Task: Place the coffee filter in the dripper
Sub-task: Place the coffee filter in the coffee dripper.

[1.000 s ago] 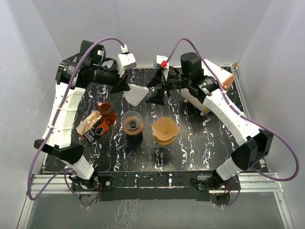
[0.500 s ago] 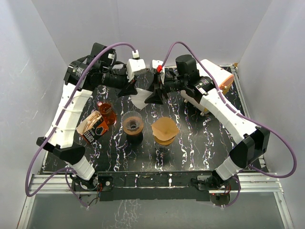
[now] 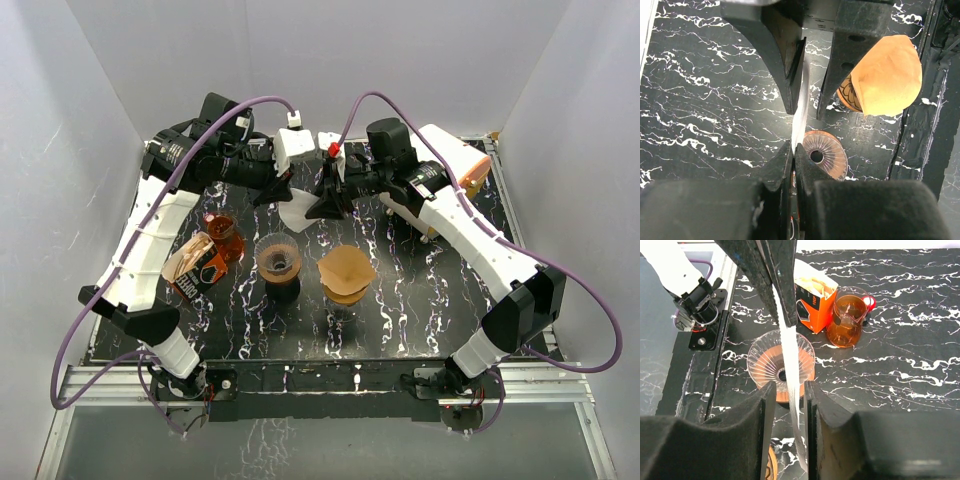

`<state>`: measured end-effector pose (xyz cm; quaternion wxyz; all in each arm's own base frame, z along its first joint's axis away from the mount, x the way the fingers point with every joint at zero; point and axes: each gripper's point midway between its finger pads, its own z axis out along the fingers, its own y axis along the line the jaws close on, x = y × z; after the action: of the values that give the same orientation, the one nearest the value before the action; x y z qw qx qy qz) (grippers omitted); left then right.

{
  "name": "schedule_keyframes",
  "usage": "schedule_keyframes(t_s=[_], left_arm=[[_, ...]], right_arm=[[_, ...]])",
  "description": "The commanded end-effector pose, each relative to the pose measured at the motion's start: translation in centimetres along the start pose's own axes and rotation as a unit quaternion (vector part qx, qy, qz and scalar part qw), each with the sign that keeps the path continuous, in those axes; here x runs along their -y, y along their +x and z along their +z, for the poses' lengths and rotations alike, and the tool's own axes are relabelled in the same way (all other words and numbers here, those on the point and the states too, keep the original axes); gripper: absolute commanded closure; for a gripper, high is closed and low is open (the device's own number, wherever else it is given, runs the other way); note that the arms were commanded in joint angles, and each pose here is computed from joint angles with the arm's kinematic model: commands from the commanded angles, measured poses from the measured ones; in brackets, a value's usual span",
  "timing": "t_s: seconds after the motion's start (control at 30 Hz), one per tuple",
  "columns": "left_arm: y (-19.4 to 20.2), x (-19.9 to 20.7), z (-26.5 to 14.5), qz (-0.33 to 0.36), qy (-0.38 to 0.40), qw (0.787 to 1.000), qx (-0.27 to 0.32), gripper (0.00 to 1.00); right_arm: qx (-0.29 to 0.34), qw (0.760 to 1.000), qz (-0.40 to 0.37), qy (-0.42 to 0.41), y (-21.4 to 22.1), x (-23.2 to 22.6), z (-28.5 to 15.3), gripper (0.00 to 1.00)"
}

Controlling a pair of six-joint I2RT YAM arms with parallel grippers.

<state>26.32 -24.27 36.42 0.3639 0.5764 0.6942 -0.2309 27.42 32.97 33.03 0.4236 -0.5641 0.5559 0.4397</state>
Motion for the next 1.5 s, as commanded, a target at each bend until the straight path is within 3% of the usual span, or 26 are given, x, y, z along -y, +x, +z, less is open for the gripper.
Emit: schedule_keyframes(t_s=[0.0, 0.13, 0.17, 0.27, 0.4, 0.47, 0.87, 1.47], left_arm=[[0.1, 0.4, -0.2, 0.001, 0.001, 1.0, -0.004, 1.0], [0.2, 0.7, -0.3, 0.0, 0.0, 1.0, -0.002, 1.0], [0.1, 0.8, -0.4, 0.0, -0.001, 1.0, 0.0, 0.98], [-0.5, 1.2, -1.2, 0.011, -0.005, 1.0, 0.019, 0.77], [-1.3, 1.8, -2.9, 0.037, -0.025, 0.998, 0.046, 0.38], [-1.3, 2.0, -3.3, 0.045, -0.029, 0.997, 0.053, 0.28], [-1.3, 6.0, -2.4, 0.026, 0.096, 0.993, 0.066, 0.17], [-2.4, 5.8, -2.0, 0.023, 0.099, 0.991, 0.091, 0.23]], right_arm=[[0.004, 1.0, -0.029, 0.004, -0.9, -0.9, -0.8, 0.76], [0.002, 1.0, -0.028, 0.0, -0.7, -1.3, -1.0, 0.99], [0.002, 1.0, -0.028, -0.001, -0.8, -1.4, -1.0, 1.0], [0.006, 0.999, -0.033, -0.001, -1.3, -2.1, -1.5, 1.0], [0.018, 0.999, -0.045, -0.004, -2.0, -4.0, -2.7, 1.0], [0.023, 0.998, -0.052, -0.009, -2.2, -5.1, -3.2, 1.0], [0.016, 0.997, -0.058, -0.042, -1.5, -7.4, -4.0, 1.0], [0.018, 0.994, -0.071, -0.076, -1.3, -8.8, -4.2, 1.0]])
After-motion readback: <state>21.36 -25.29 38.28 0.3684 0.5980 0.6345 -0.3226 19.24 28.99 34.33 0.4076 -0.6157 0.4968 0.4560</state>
